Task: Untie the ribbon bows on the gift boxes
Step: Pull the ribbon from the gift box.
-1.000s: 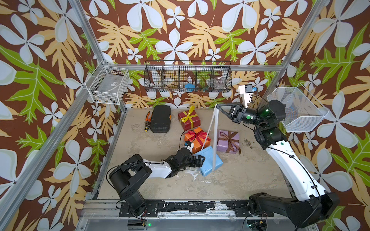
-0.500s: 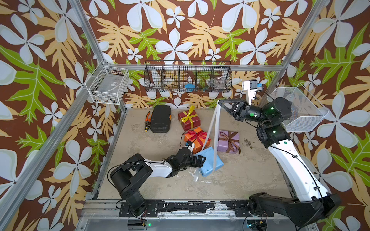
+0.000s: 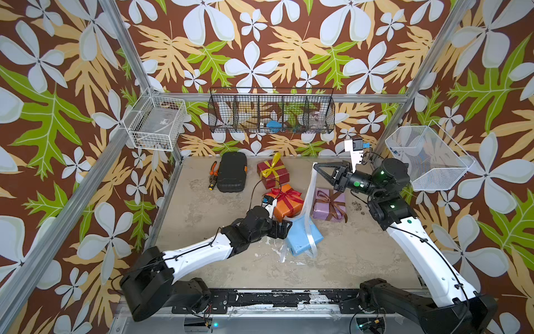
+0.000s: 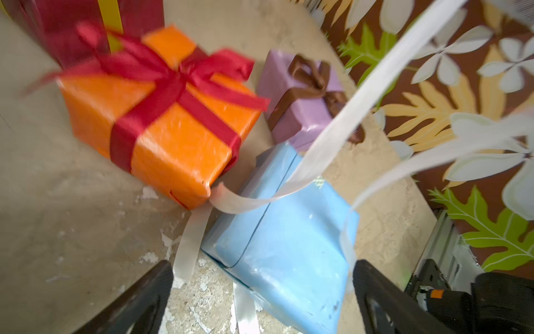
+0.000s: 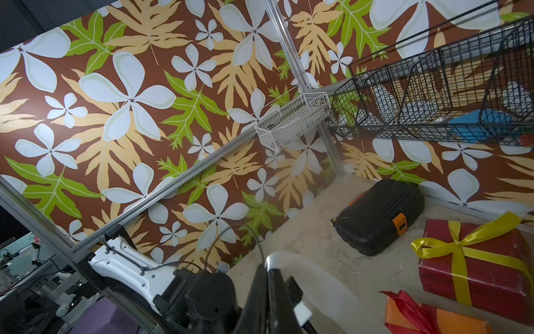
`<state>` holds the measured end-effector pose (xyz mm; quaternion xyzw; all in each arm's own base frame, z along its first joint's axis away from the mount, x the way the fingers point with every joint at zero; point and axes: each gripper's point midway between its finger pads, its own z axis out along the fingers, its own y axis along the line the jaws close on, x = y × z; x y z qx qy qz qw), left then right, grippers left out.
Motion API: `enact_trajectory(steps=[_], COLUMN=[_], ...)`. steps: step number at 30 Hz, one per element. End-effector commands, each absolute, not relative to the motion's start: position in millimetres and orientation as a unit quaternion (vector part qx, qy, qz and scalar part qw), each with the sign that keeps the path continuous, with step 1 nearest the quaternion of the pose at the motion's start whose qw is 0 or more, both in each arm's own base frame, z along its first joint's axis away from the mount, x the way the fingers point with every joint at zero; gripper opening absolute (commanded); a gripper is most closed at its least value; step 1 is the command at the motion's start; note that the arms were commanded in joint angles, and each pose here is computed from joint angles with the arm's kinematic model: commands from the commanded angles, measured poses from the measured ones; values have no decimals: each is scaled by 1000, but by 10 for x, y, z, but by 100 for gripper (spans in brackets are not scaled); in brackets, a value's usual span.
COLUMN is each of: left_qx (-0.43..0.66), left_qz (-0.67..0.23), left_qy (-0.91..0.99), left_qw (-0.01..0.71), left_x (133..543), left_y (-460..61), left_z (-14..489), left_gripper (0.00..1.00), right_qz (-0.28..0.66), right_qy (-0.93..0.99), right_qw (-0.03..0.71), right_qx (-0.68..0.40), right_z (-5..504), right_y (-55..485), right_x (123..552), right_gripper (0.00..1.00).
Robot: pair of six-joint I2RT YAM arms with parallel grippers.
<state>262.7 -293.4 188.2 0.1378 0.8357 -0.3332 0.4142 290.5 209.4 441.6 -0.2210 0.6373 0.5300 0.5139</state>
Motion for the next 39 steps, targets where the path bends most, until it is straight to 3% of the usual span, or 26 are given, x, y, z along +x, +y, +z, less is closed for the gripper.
enact_trajectory(steps=[1,5,9,16,21,31,33,36,37,39], left_qx=[188,227,275,309,328,354,359,365,364,368], left_qz=[-355,-405,-413,-364,-388,-414,-418,-425,-427,-433], left_qy=[761,669,628,612,594,583,584,585,589,590], left_qw=[510,580,600,631,624,603,597,586,582,574], left_x=[2614,2531,2547,2833,3058,3279,3298,3293,3289,3247], left_y=[-2942,-3078,-3296,-3542,-3695,-3802,-3817,-3839,-3838,-3839], left_z=[2537,3284,3561,3513,3507,3368,3332,3294,3276,3243], left_gripper=[100,100,100,100,99,85,75,44,29,11], right_qz=[519,524,534,571,594,610,610,609,607,600], right_qy=[637,640,636,611,595,573,572,571,573,579], right_qw=[523,515,507,490,478,475,476,477,479,483], right_qx=[-226,-226,-231,-247,-253,-272,-273,-275,-274,-268], right_z=[4396,4334,4310,4422,4472,4584,4599,4598,4590,4563], right_y=[2086,2103,2125,2163,2175,2177,2178,2176,2174,2161], right_x=[2909,2923,2900,2731,2636,2485,2486,2487,2499,2546], right_gripper=[0,0,0,0,0,0,0,0,0,0])
